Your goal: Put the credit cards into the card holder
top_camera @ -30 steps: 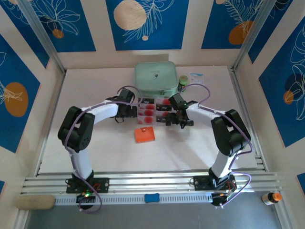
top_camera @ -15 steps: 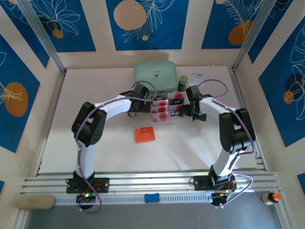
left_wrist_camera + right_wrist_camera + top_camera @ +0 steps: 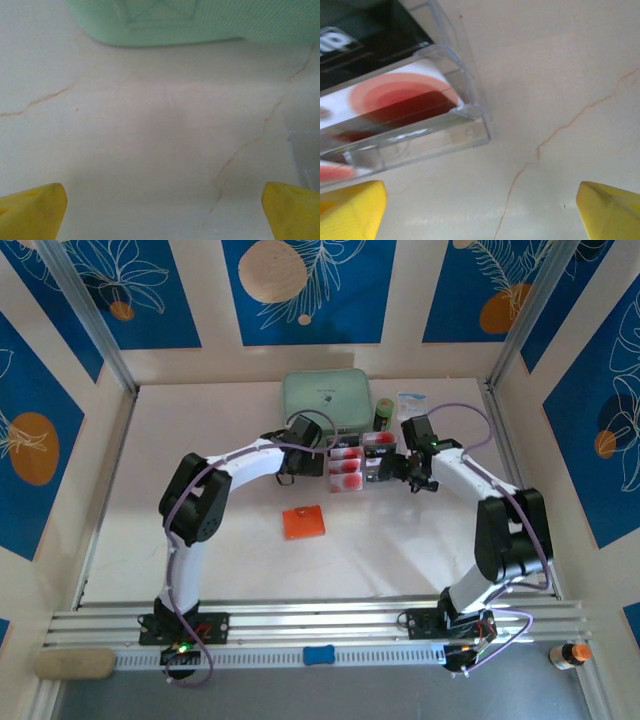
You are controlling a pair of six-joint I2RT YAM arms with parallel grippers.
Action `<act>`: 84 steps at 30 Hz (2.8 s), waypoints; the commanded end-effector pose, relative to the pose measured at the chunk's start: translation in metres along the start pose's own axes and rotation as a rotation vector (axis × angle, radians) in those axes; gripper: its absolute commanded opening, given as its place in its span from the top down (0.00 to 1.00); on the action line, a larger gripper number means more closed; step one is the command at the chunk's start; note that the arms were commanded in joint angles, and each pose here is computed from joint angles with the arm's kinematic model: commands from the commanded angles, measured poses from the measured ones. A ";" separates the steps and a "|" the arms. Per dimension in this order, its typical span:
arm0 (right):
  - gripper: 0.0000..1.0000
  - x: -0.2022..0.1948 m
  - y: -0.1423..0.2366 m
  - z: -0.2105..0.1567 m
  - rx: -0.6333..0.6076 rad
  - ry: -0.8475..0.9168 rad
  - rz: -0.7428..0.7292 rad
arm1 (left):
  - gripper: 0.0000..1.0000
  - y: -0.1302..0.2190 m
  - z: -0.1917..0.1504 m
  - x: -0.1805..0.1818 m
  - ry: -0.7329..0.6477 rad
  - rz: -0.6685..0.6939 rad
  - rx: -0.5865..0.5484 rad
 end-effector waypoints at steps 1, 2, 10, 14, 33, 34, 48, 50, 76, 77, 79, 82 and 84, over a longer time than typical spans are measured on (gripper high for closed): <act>0.03 0.000 0.018 -0.011 0.002 -0.002 0.047 | 0.00 0.026 0.007 0.008 0.009 0.016 -0.044; 0.03 0.001 0.024 -0.013 -0.007 -0.005 0.058 | 0.00 0.030 0.008 0.011 0.013 0.021 -0.052; 0.07 0.017 0.069 -0.021 -0.075 0.002 0.264 | 0.00 0.070 0.014 0.039 0.056 0.015 -0.109; 0.15 0.044 0.072 -0.041 -0.039 0.018 0.441 | 0.00 0.093 0.001 0.056 0.085 -0.023 -0.120; 0.45 0.148 -0.006 -0.115 0.164 0.037 0.527 | 0.00 0.139 -0.104 0.110 0.339 -0.247 -0.022; 0.46 0.149 -0.008 -0.115 0.165 0.027 0.525 | 0.00 0.139 -0.105 0.110 0.342 -0.253 -0.019; 0.54 0.171 -0.028 -0.103 0.182 0.009 0.531 | 0.00 0.132 -0.106 0.106 0.331 -0.271 0.008; 0.54 0.173 -0.030 -0.100 0.184 0.008 0.540 | 0.00 0.131 -0.106 0.106 0.330 -0.270 0.013; 0.90 0.185 -0.057 -0.097 0.251 -0.078 0.733 | 0.00 0.127 -0.097 0.099 0.344 -0.270 0.034; 0.89 0.185 -0.058 -0.097 0.254 -0.081 0.735 | 0.00 0.127 -0.097 0.099 0.345 -0.271 0.035; 0.90 0.186 -0.061 -0.099 0.264 -0.084 0.742 | 0.00 0.127 -0.097 0.098 0.349 -0.275 0.035; 1.00 0.188 -0.064 -0.099 0.274 -0.094 0.767 | 0.00 0.127 -0.096 0.098 0.356 -0.280 0.037; 1.00 0.190 -0.062 -0.098 0.272 -0.098 0.792 | 0.00 0.128 -0.095 0.097 0.361 -0.287 0.035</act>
Point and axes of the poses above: each hand's point on the last joint's axis, 136 mm out from that joint toward the fingers, its own y axis back along the fingers, its own x axis along the line the jaws close on, z = x × y, the point moved 7 cm from there along y, back along the fingers, and after that the axes turned 9 degrees about y, right-handed, at the moved point
